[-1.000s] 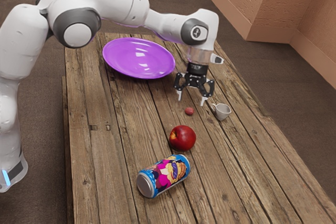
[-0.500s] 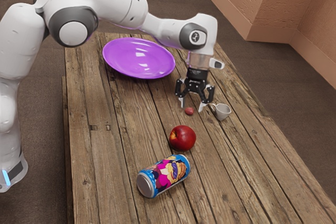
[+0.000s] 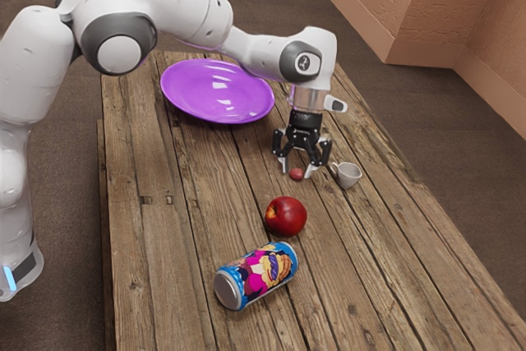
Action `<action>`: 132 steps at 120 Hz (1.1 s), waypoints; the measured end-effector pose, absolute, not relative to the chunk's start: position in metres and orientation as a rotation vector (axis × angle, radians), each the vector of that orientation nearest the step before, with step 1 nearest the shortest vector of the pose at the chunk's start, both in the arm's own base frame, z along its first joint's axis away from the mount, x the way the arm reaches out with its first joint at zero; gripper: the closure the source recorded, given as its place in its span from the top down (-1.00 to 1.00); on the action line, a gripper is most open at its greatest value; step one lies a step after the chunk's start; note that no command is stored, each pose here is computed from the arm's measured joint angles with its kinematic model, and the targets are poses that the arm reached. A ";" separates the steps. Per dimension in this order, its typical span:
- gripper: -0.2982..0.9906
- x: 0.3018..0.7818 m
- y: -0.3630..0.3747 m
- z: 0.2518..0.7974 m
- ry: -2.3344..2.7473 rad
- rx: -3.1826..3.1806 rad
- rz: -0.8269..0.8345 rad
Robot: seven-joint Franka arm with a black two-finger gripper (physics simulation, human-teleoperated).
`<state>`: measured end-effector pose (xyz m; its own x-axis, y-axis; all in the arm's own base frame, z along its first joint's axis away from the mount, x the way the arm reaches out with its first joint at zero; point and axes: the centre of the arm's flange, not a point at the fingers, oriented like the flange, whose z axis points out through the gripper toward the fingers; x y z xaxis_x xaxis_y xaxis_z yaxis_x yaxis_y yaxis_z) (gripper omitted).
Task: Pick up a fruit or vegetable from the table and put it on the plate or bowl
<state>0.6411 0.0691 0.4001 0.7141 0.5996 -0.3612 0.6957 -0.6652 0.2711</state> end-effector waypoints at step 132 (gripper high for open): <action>-0.24 0.644 0.067 0.400 0.991 2.549 -0.308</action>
<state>0.6437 0.0672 0.4001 0.7262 0.5996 -0.3364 0.6846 -0.6755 0.2740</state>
